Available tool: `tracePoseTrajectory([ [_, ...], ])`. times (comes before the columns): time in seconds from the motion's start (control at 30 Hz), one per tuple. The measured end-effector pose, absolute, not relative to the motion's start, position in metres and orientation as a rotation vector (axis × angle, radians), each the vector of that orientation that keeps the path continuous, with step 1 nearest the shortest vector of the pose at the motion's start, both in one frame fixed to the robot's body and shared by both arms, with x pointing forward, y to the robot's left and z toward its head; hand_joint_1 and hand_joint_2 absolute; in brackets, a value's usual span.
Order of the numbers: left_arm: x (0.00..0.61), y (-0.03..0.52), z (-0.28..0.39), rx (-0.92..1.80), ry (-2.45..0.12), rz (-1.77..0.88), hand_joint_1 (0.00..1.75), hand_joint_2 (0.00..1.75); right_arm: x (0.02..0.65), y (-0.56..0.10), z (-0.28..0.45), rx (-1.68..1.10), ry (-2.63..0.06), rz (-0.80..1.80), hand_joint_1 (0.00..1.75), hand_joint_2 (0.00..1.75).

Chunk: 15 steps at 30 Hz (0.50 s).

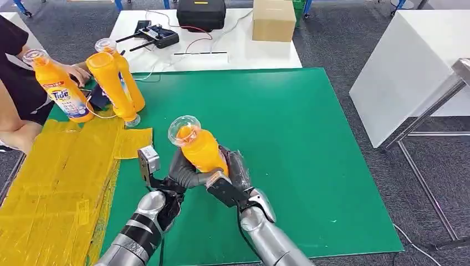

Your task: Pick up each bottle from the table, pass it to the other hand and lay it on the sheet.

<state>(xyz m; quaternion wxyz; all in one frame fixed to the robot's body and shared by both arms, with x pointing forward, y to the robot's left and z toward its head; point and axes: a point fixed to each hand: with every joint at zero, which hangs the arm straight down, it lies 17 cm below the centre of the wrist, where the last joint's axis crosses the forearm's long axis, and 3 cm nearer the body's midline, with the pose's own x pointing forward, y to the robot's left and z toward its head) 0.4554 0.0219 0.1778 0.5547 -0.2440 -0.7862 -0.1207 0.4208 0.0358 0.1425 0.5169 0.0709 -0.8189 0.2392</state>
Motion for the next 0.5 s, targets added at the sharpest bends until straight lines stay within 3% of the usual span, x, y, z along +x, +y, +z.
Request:
tracePoseTrajectory([
  [0.03, 0.455, 0.022, 0.178, -0.577, -1.858, -0.285, 1.75, 1.75, 0.421, 0.036, 0.143, 0.17, -1.968, 0.572, 0.0, 1.75],
  [0.13, 0.459, 0.026, 0.178, -0.535, -1.867, -0.288, 1.75, 1.75, 0.415, 0.036, 0.144, 0.178, -1.974, 0.567, 0.0, 1.75],
  [0.3, 0.479, 0.054, 0.178, -0.126, -1.951, -0.373, 1.75, 1.75, 0.406, 0.025, 0.147, 0.239, -1.942, 0.49, 0.0, 1.75],
  [0.5, 0.49, 0.082, 0.172, -0.033, -1.933, -0.337, 1.75, 1.75, 0.402, 0.016, 0.169, 0.245, -1.999, 0.444, 0.0, 1.75],
])
